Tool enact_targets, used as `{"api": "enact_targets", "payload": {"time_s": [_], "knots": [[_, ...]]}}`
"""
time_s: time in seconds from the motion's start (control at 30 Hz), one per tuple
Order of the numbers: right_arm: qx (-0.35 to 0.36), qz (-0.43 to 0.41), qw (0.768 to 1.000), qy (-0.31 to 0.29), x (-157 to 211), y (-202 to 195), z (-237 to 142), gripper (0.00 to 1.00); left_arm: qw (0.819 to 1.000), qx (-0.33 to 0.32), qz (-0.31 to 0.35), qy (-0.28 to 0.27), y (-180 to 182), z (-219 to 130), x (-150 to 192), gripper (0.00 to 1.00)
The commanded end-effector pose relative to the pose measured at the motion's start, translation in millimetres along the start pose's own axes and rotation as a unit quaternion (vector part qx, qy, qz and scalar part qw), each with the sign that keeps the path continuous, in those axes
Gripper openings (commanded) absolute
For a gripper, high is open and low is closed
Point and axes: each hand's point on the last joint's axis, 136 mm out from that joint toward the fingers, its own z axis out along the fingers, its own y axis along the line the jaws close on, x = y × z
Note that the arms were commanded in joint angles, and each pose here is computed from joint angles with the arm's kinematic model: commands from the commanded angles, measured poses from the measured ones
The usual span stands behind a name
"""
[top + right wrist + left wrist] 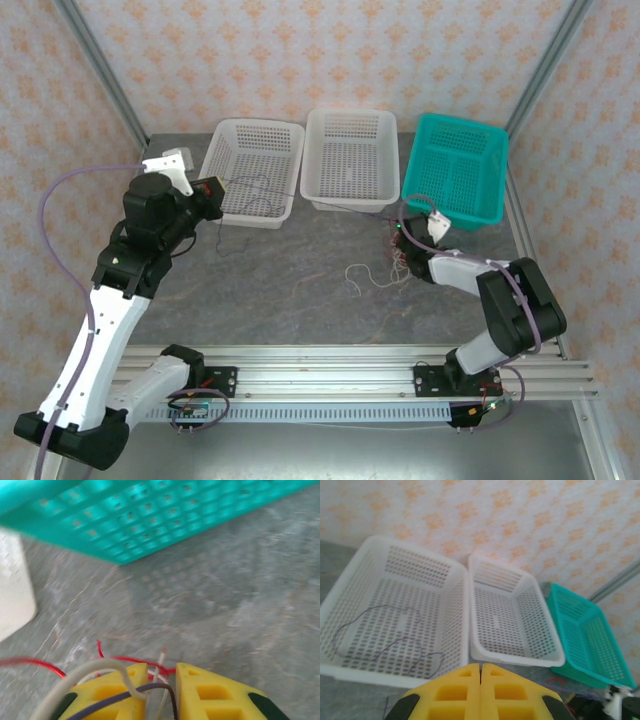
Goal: Untangle the cables
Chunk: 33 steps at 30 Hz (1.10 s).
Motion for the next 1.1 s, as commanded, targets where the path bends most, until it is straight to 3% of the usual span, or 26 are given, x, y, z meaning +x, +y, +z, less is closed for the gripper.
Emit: {"api": "enact_targets", "payload": {"time_s": [0.0, 0.17, 0.37, 0.53, 0.83, 0.97, 1.07], "knots": [[0.108, 0.094, 0.990, -0.003, -1.1, -68.3, -4.7, 0.22, 0.993, -0.075, -0.055, -0.068, 41.6, -23.4, -29.6, 0.00], [0.127, 0.144, 0.981, -0.028, -21.8, -93.5, -18.0, 0.23, 0.981, -0.147, -0.100, -0.082, 90.9, -34.0, -33.0, 0.00], [0.140, 0.198, 0.970, -0.031, -31.1, -117.8, -22.3, 0.24, 0.971, -0.181, -0.135, -0.084, 114.7, -33.6, -29.3, 0.00], [0.134, 0.193, 0.972, -0.028, -32.9, -119.9, -22.4, 0.25, 0.969, -0.190, -0.133, -0.085, 119.0, -33.2, -32.5, 0.00], [0.167, 0.343, 0.924, -0.030, -26.2, -178.2, -27.6, 0.24, 0.934, -0.309, -0.142, -0.107, 164.5, -61.4, -40.1, 0.00], [0.152, 0.339, 0.928, -0.029, -35.9, -183.0, -28.4, 0.20, 0.941, -0.284, -0.158, -0.097, 161.0, -49.7, -39.7, 0.00], [0.152, 0.329, 0.931, -0.045, -47.0, -185.6, -37.0, 0.15, 0.934, -0.292, -0.181, -0.097, 171.2, -47.8, -38.6, 0.00]]}}
